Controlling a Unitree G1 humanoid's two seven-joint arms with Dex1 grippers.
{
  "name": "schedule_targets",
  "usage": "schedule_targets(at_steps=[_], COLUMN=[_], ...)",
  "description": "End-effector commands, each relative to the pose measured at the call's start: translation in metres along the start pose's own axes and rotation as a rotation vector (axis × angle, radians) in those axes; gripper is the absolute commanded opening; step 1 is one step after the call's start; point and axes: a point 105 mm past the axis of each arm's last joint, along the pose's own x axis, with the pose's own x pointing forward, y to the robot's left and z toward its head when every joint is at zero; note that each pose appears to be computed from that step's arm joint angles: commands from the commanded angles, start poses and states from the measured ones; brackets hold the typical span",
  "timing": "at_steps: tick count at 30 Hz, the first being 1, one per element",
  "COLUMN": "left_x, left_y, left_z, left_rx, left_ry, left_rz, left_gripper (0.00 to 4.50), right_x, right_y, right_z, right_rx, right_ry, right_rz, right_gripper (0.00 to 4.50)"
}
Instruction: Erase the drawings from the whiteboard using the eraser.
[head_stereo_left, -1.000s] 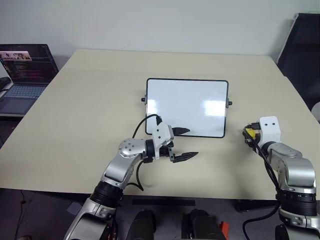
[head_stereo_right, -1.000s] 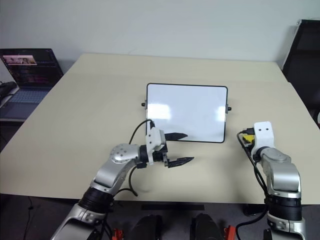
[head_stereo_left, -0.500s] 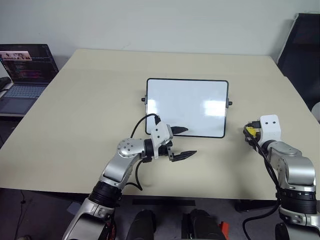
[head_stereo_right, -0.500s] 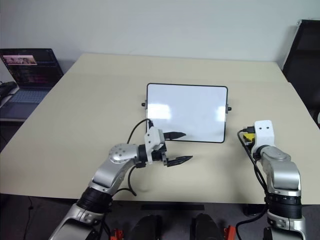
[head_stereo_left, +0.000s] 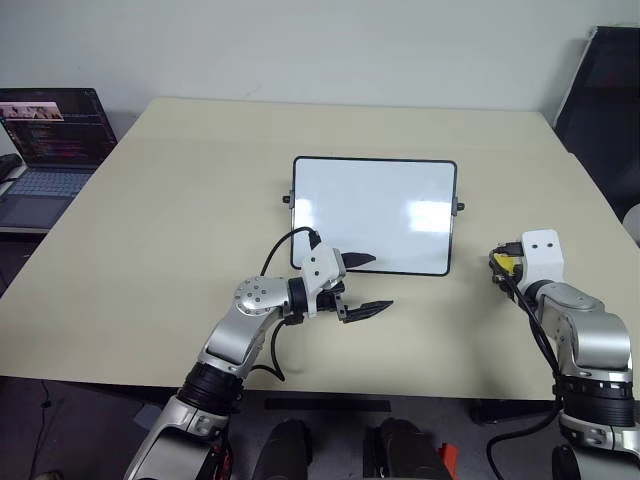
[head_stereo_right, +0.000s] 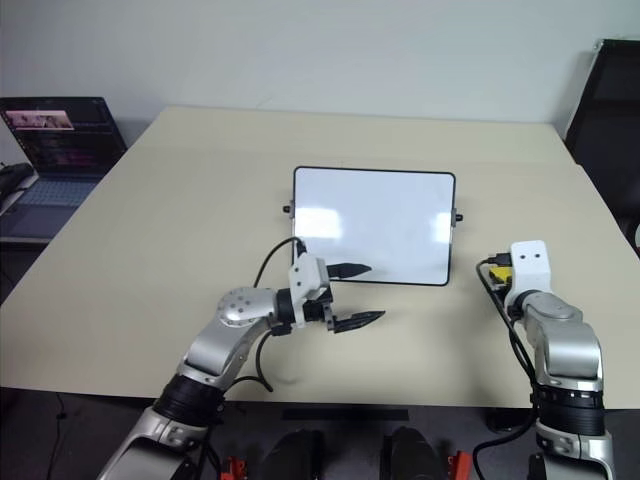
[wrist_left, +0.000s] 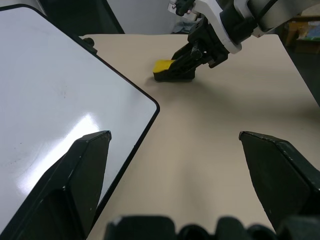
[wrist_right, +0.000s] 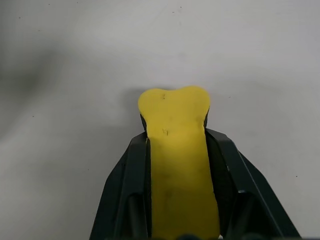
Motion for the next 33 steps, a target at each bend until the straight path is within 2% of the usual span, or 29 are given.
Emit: schedule_targets(at_steps=[1, 20, 21, 33], left_x=[-0.0007, 0.0001, 0.0001, 0.0000], left_y=[0.0009, 0.0025, 0.0029, 0.0053], left_z=[0.0136, 0.0132, 0.0133, 0.0132], left_rx=[0.048, 0.050, 0.050, 0.056], left_ry=[-0.033, -0.033, -0.033, -0.030], left_rz=[0.006, 0.016, 0.018, 0.029], left_gripper=[4.50, 4.50, 4.50, 4.50], right_x=[-0.0035, -0.0033, -0.0032, -0.0013], right_y=[-0.0103, -0.0085, -0.0085, -0.0077], right_z=[0.0147, 0.0131, 0.0137, 0.0144], right_rx=[0.003, -0.006, -0.009, -0.018], right_ry=[-0.058, -0.050, -0.052, -0.053], right_rz=[-0.027, -0.022, -0.022, -0.026], right_gripper=[1.36, 1.36, 1.63, 1.63])
